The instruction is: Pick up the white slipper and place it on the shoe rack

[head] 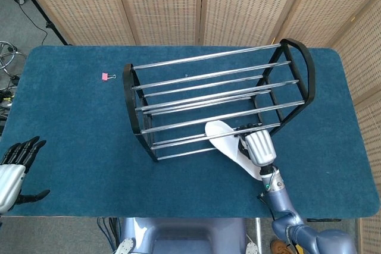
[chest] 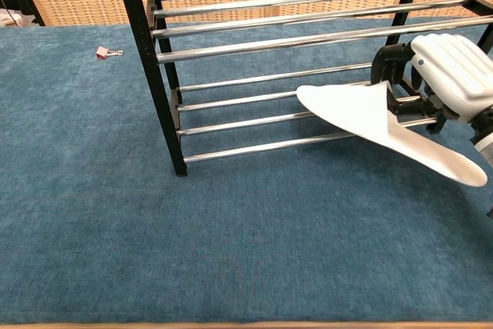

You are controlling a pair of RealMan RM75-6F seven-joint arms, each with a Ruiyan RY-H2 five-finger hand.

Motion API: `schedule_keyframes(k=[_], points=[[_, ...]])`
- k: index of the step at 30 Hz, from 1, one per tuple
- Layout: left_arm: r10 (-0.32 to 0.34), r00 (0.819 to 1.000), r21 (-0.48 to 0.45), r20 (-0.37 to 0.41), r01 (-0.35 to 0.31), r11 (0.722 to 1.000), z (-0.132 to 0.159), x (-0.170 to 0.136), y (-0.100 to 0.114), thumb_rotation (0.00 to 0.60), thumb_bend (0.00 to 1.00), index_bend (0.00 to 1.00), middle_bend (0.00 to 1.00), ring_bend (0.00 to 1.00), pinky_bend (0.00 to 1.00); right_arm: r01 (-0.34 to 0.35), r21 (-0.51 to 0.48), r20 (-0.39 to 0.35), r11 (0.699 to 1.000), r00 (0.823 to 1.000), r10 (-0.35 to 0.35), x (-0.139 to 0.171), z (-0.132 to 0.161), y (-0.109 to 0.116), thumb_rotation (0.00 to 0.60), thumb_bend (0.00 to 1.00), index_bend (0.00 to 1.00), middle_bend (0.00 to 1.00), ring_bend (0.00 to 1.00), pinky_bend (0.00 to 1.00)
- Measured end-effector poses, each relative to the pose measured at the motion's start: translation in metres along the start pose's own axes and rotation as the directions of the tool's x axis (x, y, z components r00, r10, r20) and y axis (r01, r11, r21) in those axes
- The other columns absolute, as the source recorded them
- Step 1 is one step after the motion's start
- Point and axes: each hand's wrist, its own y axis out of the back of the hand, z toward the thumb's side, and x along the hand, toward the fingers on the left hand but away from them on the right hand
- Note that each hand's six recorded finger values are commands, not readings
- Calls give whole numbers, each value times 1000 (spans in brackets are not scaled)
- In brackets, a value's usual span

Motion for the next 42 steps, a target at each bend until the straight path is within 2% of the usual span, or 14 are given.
schedule_keyframes(k=[11, 25, 42], points=[[-4, 1000, -5, -13, 4, 1000, -3, 3, 0, 600, 0, 0, 0, 0, 0, -34, -17, 12, 999, 999, 35, -8, 3, -13, 600, 648, 656, 596, 524, 584], [-10, 1000, -11, -27, 9, 1000, -5, 7, 0, 600, 0, 0, 0, 0, 0, -22, -30, 26, 999, 999, 23, -33, 7, -16, 600, 648, 656, 596, 524, 584], [-16, 1000, -20, -23, 15, 1000, -5, 6, 0, 600, 0, 0, 0, 0, 0, -23, -69, 111, 997, 993, 30, -49, 0, -23, 600, 648, 656, 596, 524, 584]])
